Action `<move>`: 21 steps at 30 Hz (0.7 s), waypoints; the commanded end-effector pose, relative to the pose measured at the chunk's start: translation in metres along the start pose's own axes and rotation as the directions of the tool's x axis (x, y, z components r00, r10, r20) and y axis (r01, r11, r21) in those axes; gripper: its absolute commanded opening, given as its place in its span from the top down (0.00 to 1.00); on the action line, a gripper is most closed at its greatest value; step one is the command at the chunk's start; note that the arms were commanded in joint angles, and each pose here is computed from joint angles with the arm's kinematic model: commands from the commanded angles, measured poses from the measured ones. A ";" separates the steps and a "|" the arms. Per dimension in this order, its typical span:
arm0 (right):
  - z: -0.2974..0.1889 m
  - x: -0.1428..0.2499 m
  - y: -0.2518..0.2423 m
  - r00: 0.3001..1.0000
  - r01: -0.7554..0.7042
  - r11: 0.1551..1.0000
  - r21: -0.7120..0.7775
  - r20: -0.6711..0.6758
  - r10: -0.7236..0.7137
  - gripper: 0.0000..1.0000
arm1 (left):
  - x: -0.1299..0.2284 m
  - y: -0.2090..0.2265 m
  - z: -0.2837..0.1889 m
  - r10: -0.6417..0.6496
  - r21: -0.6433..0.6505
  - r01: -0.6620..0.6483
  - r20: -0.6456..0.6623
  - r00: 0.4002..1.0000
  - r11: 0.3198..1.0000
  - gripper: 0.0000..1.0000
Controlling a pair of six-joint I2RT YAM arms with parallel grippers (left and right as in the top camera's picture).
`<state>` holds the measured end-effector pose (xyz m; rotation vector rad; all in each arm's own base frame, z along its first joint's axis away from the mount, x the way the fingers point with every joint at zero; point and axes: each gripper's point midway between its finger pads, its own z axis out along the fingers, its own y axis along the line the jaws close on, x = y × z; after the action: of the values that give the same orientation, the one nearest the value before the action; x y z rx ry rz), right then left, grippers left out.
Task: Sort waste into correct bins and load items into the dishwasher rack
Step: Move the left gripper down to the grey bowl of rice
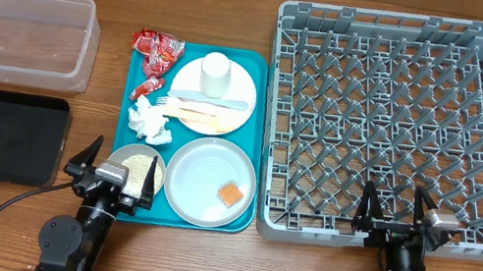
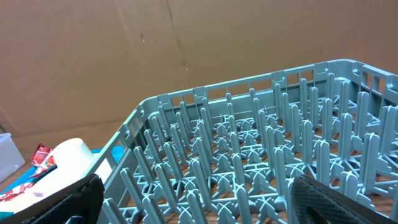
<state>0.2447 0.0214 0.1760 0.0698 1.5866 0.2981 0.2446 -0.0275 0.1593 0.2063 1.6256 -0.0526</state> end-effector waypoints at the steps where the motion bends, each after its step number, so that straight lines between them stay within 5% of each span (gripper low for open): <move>1: -0.001 0.005 0.022 1.000 0.006 0.992 -0.125 -0.015 -0.008 0.00 | 0.000 0.000 0.000 -0.020 -0.003 0.020 0.004 1.000 1.000 0.00; 11: -0.001 0.004 0.016 1.000 0.006 0.996 -0.093 -0.009 -0.007 0.00 | -0.002 -0.007 0.000 -0.041 0.041 0.041 0.011 0.999 0.998 0.00; 17: -0.001 0.004 0.016 1.000 0.006 0.996 -0.093 -0.009 -0.007 0.00 | -0.021 -0.036 -0.005 -0.375 0.228 0.364 0.009 0.927 0.903 0.00; 21: -0.001 0.004 0.016 1.000 0.006 0.996 -0.093 -0.009 -0.007 0.00 | -0.060 -0.057 -0.018 -0.408 0.405 0.340 0.094 0.908 0.849 0.00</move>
<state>0.2421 0.0352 0.1766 0.0050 1.5891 0.3627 0.2351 -0.0606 0.1997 0.1246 1.4862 -0.4507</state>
